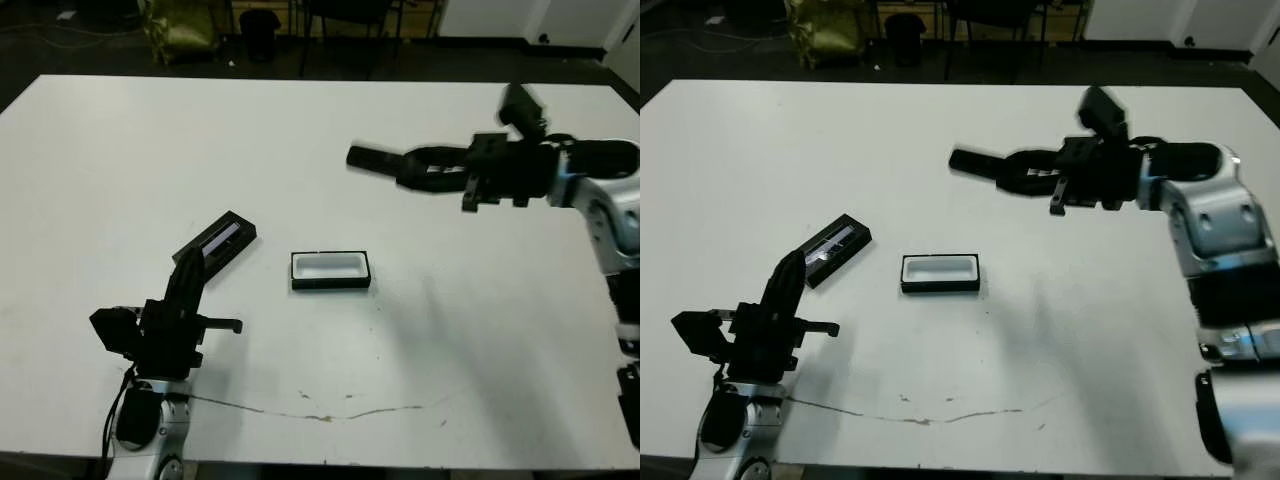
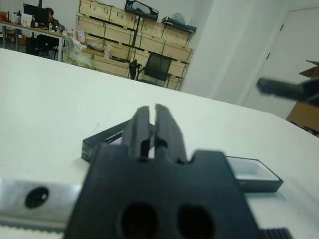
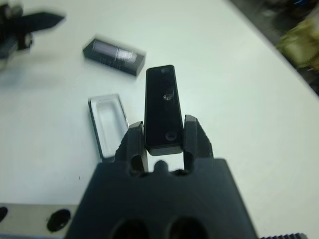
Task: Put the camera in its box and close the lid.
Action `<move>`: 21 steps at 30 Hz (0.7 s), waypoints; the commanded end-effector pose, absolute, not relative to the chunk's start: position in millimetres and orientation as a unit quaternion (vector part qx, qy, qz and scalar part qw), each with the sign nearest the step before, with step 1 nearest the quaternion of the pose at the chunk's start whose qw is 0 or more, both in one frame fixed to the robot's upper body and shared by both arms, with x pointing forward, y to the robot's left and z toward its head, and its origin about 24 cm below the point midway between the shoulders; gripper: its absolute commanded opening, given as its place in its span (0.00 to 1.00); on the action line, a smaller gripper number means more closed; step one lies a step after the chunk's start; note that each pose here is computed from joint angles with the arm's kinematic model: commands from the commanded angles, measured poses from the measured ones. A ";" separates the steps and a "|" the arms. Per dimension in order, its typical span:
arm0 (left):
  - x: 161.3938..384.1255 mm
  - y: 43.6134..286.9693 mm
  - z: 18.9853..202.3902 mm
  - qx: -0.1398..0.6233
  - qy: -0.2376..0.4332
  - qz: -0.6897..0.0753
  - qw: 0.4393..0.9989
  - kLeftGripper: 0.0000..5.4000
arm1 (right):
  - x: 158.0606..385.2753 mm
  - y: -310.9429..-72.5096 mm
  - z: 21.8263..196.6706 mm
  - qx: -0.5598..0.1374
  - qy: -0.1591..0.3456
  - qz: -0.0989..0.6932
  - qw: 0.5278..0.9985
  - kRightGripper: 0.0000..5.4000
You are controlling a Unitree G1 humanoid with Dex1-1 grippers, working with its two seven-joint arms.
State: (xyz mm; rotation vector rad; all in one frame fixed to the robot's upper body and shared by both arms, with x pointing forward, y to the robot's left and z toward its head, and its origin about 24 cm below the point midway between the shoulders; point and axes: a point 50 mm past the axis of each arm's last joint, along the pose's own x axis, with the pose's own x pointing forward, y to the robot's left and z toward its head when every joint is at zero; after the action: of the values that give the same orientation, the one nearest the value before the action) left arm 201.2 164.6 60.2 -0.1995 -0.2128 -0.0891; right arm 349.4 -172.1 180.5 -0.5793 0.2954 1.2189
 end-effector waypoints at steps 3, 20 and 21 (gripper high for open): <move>199.3 164.2 54.5 -0.096 -0.090 -0.039 0.991 0.00 | 355.9 -156.3 162.4 -0.310 0.185 0.591 0.721 0.07; 201.5 163.6 53.0 -0.095 -0.091 -0.044 0.990 0.00 | 353.6 -131.5 145.8 -0.246 0.262 0.668 0.652 0.07; 201.8 163.8 53.0 -0.095 -0.092 -0.044 0.990 0.00 | 353.5 -131.8 145.9 -0.246 0.260 0.669 0.651 0.07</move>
State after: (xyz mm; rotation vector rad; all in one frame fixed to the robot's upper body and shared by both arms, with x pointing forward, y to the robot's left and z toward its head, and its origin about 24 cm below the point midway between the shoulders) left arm 203.1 162.7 59.0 -0.1928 -0.2156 -0.0915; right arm 352.3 -130.1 143.2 -0.5592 0.5945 1.5230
